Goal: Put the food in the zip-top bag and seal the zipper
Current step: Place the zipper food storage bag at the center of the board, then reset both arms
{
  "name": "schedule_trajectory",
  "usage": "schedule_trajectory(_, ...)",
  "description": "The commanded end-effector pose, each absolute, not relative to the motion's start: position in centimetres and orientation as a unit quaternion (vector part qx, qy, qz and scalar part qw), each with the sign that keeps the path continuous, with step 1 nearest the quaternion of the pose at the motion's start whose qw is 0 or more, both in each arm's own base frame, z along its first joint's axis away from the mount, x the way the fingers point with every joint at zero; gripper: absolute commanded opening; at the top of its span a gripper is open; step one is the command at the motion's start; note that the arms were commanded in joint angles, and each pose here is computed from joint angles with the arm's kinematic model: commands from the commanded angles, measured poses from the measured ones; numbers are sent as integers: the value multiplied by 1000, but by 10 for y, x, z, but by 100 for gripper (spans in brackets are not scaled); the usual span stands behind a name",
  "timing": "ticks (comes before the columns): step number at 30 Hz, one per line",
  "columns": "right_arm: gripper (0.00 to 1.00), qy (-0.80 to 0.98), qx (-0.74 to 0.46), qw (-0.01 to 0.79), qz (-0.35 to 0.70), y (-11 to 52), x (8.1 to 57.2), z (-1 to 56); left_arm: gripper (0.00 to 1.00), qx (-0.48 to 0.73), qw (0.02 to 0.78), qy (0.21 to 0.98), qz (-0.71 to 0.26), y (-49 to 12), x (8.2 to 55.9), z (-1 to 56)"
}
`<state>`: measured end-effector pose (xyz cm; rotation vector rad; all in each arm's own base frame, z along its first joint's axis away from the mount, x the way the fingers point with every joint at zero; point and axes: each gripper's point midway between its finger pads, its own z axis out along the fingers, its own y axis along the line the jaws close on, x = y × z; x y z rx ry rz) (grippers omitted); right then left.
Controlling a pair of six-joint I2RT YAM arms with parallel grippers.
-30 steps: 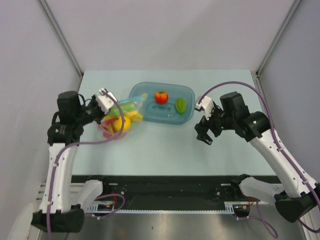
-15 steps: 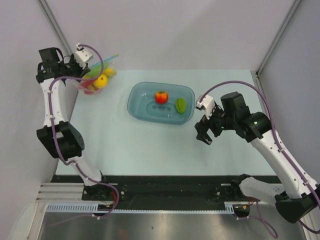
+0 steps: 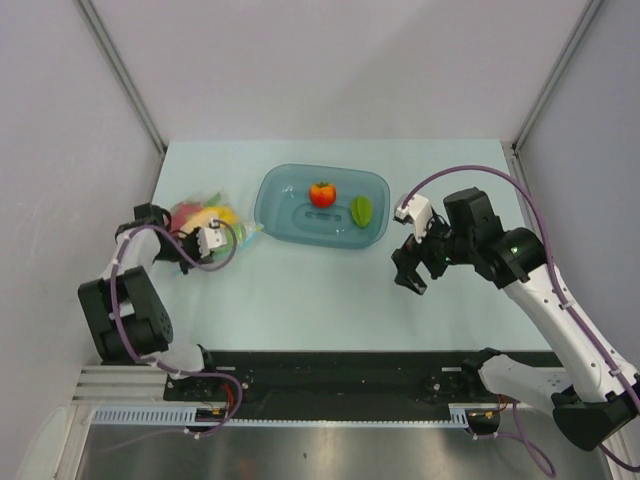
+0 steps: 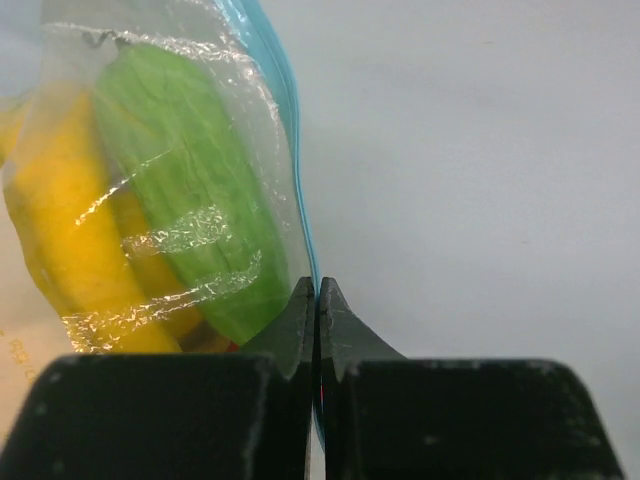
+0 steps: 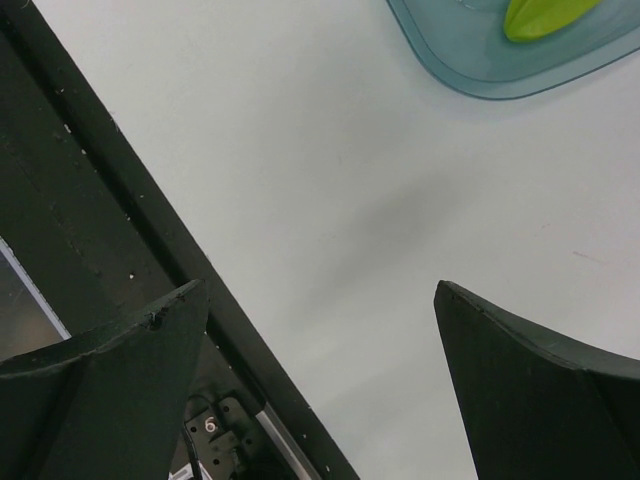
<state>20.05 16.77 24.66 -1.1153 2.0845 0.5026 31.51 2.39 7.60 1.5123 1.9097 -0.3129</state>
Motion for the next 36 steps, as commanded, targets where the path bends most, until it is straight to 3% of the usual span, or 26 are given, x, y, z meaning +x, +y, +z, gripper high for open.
schedule_trajectory(1, 100, 808, -432, 347, 203, 170, 196, 246, 0, 611, 349, 697, -136, -3, 268, 88)
schedule_trajectory(4, 100, 806, -434, 346, 208, 173, 198, 244, 25, 602, 342, 707, -146, -13, 239, 85)
schedule_trajectory(5, 100, 807, -432, 344, 209, 174, 200, 243, 43, 596, 351, 709, -137, -14, 235, 96)
schedule_trajectory(6, 100, 807, -430, 346, 209, 174, 201, 244, 52, 581, 360, 715, -148, -19, 232, 105)
schedule_trajectory(8, 100, 810, -419, 350, 213, 176, 207, 245, 99, 529, 382, 742, -151, -21, 236, 135)
schedule_trajectory(14, 100, 817, -369, 376, 233, 183, 233, 254, 100, 321, 464, 812, -147, -29, 296, 253)
schedule_trajectory(18, 100, 828, -309, 402, 240, 176, 270, 266, 100, 254, 434, 845, -183, -40, 328, 291)
schedule_trajectory(22, 100, 840, -243, 424, 235, 158, 301, 279, 100, 173, 418, 878, -154, -20, 361, 290)
schedule_trajectory(28, 100, 858, -124, 430, 253, 121, 330, 276, 100, 154, 418, 886, -133, -27, 380, 273)
schedule_trajectory(36, 100, 857, -110, 439, 246, 112, 335, 276, 100, 180, 429, 880, -98, -62, 376, 259)
